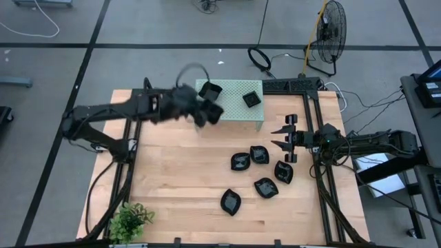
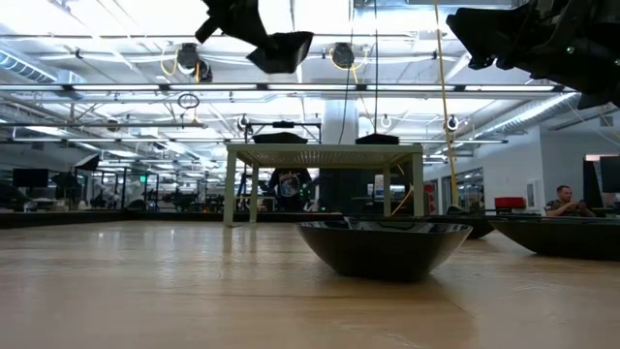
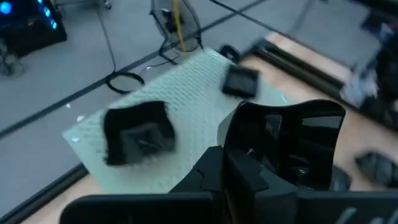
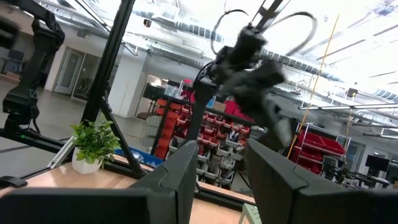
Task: Pick & Place Mini shaped plates
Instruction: Stack the black distorted square plate on top of the other black distorted square plates on the shelf
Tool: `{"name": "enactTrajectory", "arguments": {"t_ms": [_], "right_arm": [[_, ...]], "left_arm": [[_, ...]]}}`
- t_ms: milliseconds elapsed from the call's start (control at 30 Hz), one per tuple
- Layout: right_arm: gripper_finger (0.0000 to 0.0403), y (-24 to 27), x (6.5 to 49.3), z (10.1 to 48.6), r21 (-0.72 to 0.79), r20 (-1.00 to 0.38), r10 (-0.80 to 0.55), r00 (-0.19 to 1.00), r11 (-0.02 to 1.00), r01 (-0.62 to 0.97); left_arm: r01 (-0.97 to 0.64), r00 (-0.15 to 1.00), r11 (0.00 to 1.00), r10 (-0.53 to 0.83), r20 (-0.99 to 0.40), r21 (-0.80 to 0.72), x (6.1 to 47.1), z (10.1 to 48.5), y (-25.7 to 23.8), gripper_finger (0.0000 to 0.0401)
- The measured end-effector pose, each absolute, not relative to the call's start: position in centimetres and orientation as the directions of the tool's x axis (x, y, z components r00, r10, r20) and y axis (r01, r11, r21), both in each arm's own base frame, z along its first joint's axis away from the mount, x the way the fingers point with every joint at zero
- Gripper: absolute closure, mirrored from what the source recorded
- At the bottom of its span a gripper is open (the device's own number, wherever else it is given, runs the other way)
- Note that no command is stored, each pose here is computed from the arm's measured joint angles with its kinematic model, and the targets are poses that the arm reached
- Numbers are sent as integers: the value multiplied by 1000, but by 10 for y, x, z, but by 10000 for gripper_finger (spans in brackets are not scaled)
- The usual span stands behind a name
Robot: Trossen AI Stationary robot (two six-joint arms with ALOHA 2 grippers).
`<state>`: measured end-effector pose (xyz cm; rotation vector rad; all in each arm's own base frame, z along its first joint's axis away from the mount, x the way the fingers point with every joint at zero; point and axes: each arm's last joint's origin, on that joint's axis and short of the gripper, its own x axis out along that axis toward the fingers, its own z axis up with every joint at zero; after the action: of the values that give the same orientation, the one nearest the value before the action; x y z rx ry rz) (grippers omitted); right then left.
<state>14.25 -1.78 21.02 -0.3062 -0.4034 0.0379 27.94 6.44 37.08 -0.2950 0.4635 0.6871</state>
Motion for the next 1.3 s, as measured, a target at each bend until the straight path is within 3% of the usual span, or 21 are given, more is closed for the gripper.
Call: {"name": "enactTrajectory", "arguments": {"t_ms": [167, 400, 767, 1133, 1300], "right_arm": [[277, -18, 142, 210, -301, 381, 97, 920, 953, 24], [277, -18, 143, 210, -303, 380, 97, 920, 953, 25], [277, -18, 142, 210, -307, 381, 97, 920, 951, 27], [277, -18, 143, 210, -307, 380, 97, 920, 951, 27], [277, -18, 143, 210, -307, 380, 97, 920, 951, 27]], "left_arm": [[-743, 636, 635, 573, -517, -212, 262, 373, 120, 392], [-835, 530, 507, 638, -559, -213, 252, 356, 175, 393], [-802, 552, 560, 556, -622, -211, 280, 317, 204, 384], [-787, 556, 589, 548, -625, -184, 282, 316, 203, 394], [-785, 557, 592, 545, -626, -182, 282, 315, 202, 361]]}}
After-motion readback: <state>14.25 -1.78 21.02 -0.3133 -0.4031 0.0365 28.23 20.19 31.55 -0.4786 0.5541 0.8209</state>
